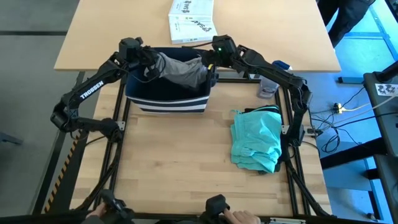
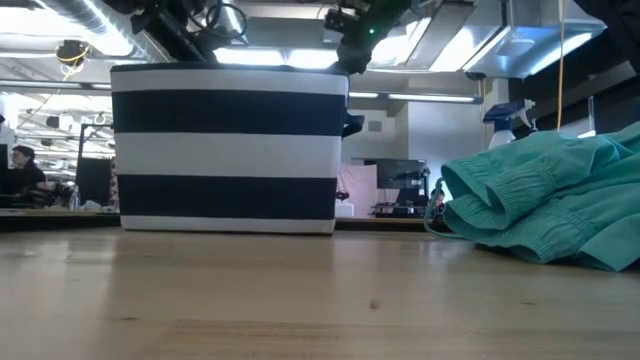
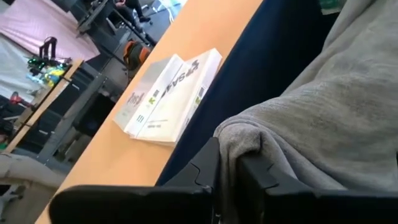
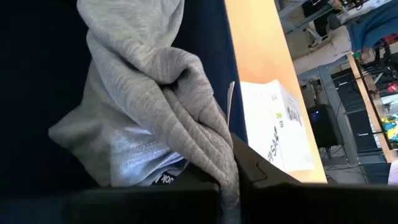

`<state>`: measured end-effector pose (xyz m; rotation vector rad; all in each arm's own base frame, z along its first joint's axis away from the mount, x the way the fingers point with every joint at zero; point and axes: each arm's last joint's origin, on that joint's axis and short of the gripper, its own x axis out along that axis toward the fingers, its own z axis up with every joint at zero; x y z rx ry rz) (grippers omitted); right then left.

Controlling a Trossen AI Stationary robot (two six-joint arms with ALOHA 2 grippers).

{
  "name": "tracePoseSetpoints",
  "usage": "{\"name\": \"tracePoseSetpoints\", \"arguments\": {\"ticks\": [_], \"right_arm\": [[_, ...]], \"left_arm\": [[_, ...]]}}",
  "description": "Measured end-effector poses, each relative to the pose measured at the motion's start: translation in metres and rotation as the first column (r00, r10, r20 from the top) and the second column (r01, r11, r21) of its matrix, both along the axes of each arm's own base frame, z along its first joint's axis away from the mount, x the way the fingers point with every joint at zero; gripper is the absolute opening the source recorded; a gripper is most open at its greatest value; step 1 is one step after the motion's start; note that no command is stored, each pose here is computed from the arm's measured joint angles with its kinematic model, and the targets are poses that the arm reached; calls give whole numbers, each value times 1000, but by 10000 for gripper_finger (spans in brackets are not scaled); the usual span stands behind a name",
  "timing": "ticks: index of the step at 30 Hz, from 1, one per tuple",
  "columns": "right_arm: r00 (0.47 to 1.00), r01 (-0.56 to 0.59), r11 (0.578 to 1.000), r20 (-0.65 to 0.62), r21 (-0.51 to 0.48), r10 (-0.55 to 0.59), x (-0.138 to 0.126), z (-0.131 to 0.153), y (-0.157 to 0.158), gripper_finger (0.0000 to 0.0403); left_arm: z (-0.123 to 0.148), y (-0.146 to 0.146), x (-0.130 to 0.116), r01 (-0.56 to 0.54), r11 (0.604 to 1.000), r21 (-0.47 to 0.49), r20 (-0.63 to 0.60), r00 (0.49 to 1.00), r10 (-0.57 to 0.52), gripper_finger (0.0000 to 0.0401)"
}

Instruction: Fold Laundry from Bin

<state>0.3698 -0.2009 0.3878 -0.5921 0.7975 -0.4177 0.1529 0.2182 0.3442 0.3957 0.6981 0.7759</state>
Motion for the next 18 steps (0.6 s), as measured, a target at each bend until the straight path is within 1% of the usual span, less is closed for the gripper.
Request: {"name": "tracePoseSetpoints", "arguments": {"ticks": [10,14,18], "right_arm": [[1000,6,1000,11,6,-6,0,1,0,1],[1000,5,1000,30,-6,-5,1,2,0,1],[999,2,999,42,-36,0,2,5,-1,1]], "left_arm": [[-3,-2,-1,-18,1000,-19,-30,999,18,96],[-3,-2,-1,-20,1000,-21,-33,999,20,125],[-2,-3,-1,-20,1000,-17,-32,999,19,145]]}}
